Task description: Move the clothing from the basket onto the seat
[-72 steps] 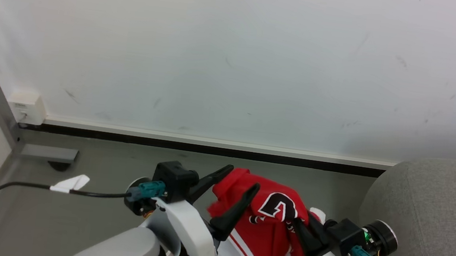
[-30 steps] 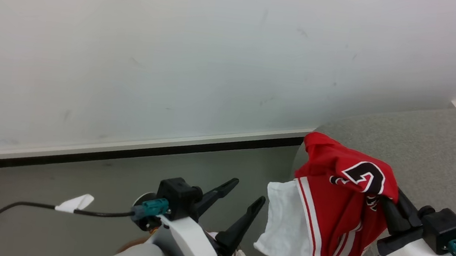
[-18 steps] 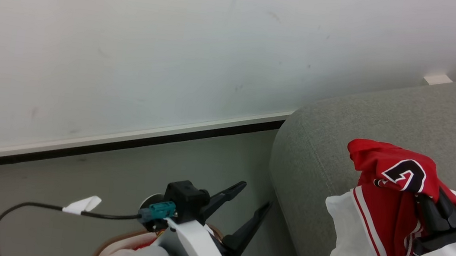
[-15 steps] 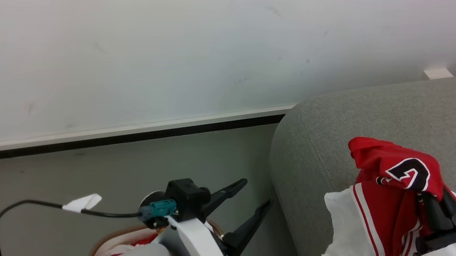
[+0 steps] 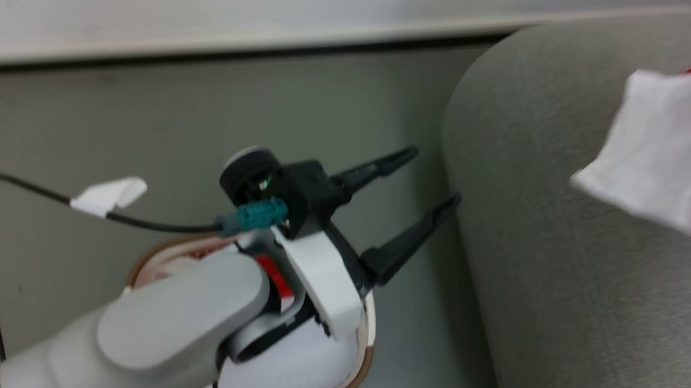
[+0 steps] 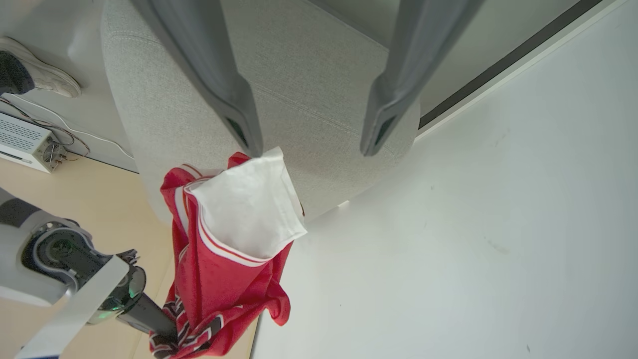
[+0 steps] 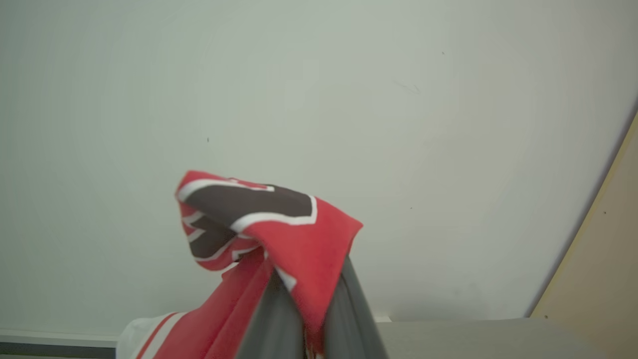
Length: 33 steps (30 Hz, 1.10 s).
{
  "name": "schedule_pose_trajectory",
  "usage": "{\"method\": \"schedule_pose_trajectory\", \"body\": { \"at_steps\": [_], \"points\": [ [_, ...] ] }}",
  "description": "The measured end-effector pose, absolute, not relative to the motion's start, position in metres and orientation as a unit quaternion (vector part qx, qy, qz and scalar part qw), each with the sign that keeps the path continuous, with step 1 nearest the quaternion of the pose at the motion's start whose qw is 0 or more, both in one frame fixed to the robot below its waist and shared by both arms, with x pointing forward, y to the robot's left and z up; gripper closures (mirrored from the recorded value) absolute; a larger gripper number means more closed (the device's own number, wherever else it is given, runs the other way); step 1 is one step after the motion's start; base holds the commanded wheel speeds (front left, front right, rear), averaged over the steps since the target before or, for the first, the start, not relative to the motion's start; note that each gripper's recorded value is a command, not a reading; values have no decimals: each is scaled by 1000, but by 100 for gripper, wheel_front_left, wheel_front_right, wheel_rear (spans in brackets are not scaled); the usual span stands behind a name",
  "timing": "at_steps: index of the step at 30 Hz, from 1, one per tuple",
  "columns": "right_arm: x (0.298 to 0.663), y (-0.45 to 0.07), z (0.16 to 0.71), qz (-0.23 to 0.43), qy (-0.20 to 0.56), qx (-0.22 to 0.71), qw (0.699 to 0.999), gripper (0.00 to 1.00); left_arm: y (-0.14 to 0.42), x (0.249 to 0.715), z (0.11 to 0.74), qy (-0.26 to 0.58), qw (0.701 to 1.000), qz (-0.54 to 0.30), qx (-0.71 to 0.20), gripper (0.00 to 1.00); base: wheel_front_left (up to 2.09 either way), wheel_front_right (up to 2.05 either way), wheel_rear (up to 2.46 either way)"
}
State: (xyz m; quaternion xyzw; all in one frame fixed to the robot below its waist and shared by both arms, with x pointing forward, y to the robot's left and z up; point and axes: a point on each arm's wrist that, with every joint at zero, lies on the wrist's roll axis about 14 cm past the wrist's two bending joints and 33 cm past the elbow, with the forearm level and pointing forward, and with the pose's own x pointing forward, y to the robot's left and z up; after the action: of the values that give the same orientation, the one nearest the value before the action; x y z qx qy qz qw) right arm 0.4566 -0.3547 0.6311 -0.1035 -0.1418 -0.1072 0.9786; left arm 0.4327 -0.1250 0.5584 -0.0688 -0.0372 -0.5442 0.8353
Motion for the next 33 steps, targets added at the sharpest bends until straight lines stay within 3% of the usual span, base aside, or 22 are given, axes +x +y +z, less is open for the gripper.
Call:
{"method": "schedule_pose_trajectory", "body": {
  "at_steps": [5,11,16,20,21,22,23,24,33],
  "points": [
    [514,-382,626,-136,-121,-133,974,100,-116,474,530,-30,840,-536,-77,0,0,0,0],
    [557,-427,576,-193,-54,-147,969,100,-109,503,488,-9,846,-525,-96,0,0,0,0],
    [557,-449,486,-236,41,-130,962,100,-95,512,452,22,856,-506,-104,0,0,0,0],
    [531,-446,410,-252,124,-99,955,97,-83,510,429,50,863,-493,-97,0,0,0,0],
    [525,-445,403,-257,129,-92,953,81,-82,508,428,53,864,-492,-96,0,0,0,0],
    [520,-446,401,-262,130,-87,952,75,-81,508,428,54,865,-491,-94,0,0,0,0],
    [517,-446,402,-265,126,-83,952,9,-80,508,429,54,865,-490,-91,0,0,0,0],
    [514,-445,402,-266,124,-80,953,0,-79,508,431,53,866,-490,-89,0,0,0,0],
    [494,-416,434,-230,95,-93,964,0,-73,493,459,40,875,-473,-96,0,0,0,0]
  ]
}}
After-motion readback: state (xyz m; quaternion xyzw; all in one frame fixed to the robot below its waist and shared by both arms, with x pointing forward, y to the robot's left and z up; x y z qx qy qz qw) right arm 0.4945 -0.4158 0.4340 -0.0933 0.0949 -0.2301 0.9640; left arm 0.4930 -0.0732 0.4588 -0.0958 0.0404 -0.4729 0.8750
